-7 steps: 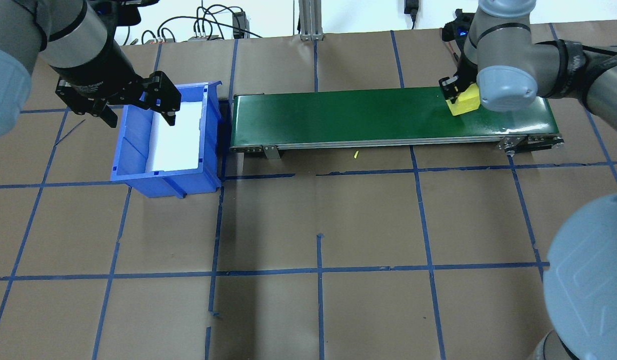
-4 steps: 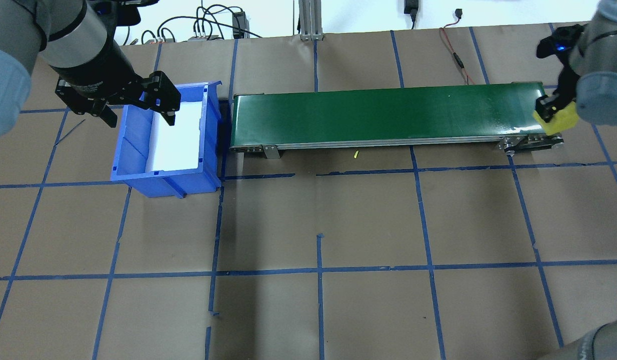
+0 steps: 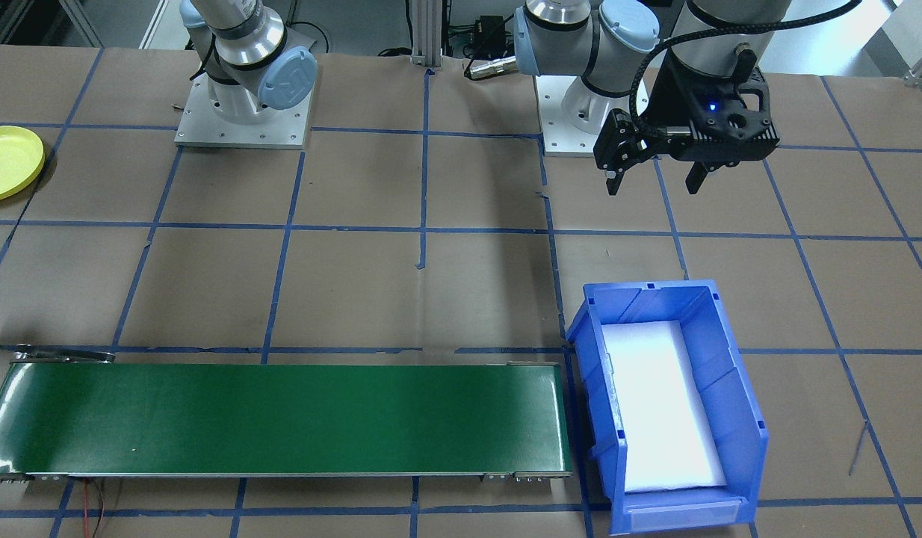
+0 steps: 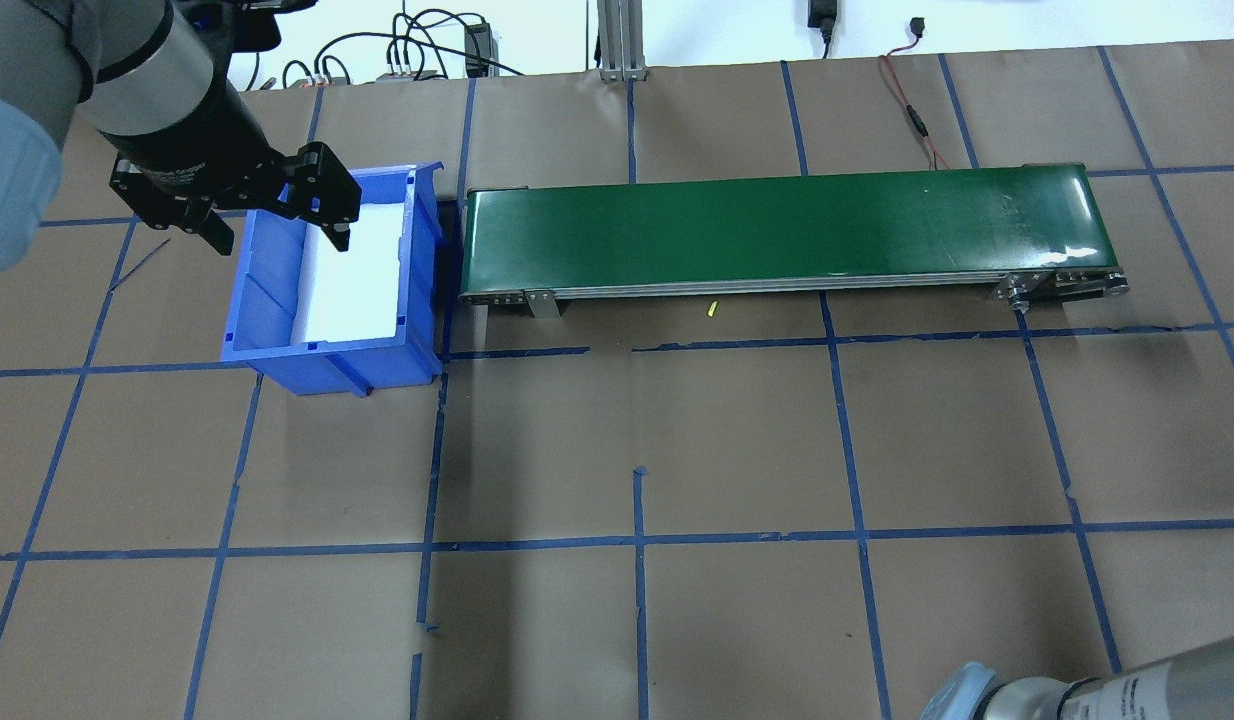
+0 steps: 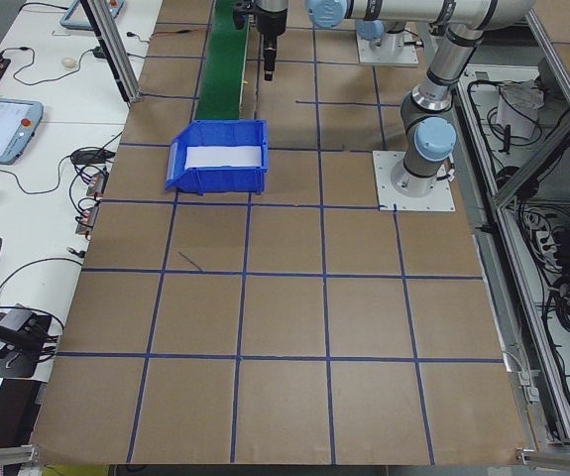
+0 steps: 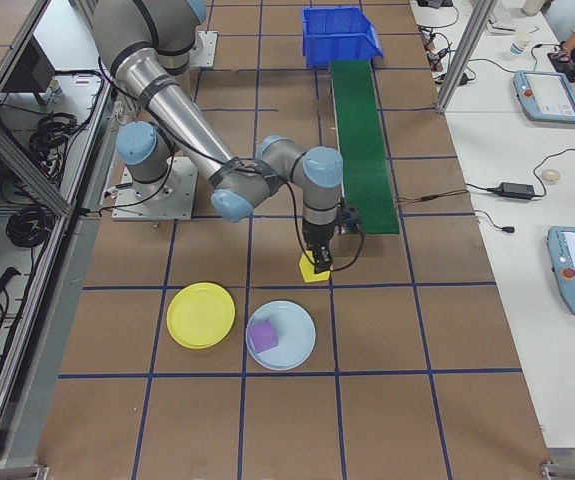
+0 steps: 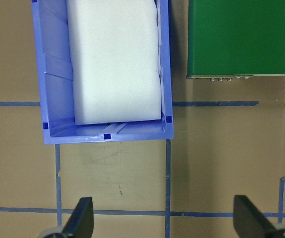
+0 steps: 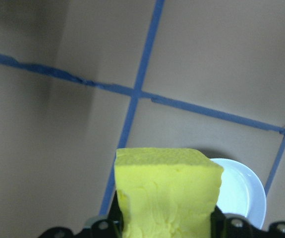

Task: Move block left to right into plate

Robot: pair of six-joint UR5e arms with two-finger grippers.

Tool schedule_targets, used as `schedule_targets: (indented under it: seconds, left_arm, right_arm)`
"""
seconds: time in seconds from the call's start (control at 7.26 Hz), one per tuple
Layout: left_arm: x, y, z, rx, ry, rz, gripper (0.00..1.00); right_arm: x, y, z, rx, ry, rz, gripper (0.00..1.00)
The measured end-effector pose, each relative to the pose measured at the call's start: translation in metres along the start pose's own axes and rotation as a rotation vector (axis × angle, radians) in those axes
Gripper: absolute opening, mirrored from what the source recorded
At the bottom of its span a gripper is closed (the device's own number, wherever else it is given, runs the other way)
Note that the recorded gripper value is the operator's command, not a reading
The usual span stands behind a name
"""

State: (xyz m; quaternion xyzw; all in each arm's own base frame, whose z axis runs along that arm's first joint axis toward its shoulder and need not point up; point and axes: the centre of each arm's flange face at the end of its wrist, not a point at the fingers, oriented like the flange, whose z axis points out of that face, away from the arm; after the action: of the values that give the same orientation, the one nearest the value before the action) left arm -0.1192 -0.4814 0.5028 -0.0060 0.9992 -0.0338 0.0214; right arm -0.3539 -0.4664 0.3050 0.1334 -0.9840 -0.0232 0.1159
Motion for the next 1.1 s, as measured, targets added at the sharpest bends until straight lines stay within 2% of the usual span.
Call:
schedule_targets:
  seconds: [0.28,0.41,0.55,0.69,0.83,0.96,1.1]
  left_arm:
    - [0.000,0.000,0.000,0.000,0.000,-0.001,1.00]
    - [0.000,0.000,0.000,0.000,0.000,-0.001,1.00]
    - [0.000,0.000,0.000,0.000,0.000,-0.001,1.00]
    - [0.000,0.000,0.000,0.000,0.000,-0.001,1.00]
    - [0.000,0.000,0.000,0.001,0.000,-0.001,1.00]
    - [0.000,0.000,0.000,0.001,0.000,-0.001,1.00]
    - [0.000,0.000,0.000,0.001,0.000,-0.001,1.00]
  right_arm:
    - [0.059,0.146,0.048,-0.081,-0.123,0.111,0.24]
    - [0.061,0.204,0.071,-0.102,-0.182,0.174,0.22]
    - [0.049,0.245,0.095,-0.117,-0.221,0.236,0.22]
    - [0.033,0.267,0.110,-0.124,-0.220,0.280,0.25]
    - [0.018,0.275,0.118,-0.127,-0.208,0.310,0.55]
    - [0.007,0.276,0.121,-0.123,-0.208,0.330,1.00]
    - [0.004,0.273,0.121,-0.094,-0.206,0.328,1.00]
